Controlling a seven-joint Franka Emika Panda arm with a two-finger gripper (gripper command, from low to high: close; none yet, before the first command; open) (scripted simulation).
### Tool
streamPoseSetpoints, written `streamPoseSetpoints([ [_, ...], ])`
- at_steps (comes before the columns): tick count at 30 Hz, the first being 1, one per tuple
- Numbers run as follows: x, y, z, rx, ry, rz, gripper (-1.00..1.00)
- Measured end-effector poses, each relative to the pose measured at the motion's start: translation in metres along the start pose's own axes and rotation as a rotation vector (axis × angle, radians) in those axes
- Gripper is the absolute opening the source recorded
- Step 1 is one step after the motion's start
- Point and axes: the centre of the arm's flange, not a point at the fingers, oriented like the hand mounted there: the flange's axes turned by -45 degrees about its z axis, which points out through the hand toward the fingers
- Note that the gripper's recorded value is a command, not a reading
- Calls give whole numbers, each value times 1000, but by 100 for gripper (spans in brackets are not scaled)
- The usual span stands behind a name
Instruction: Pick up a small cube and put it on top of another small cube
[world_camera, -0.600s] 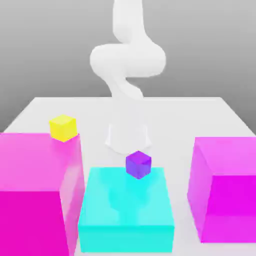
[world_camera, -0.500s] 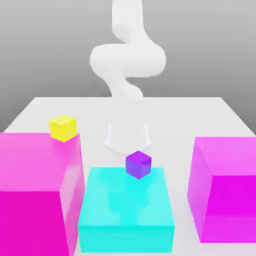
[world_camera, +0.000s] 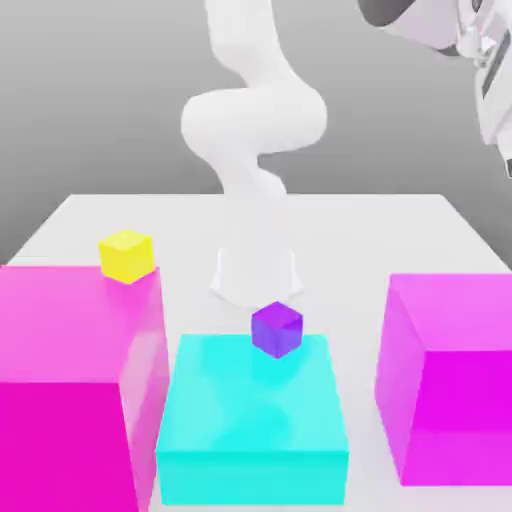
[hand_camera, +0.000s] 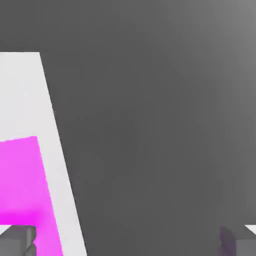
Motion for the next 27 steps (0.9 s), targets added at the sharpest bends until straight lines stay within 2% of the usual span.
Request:
streamPoseSetpoints([
  [11, 56, -124, 69, 165, 91, -734, 0],
  [22, 73, -267, 108, 292, 236, -1476, 0],
  [27, 51, -257, 130, 374, 239, -1536, 0],
])
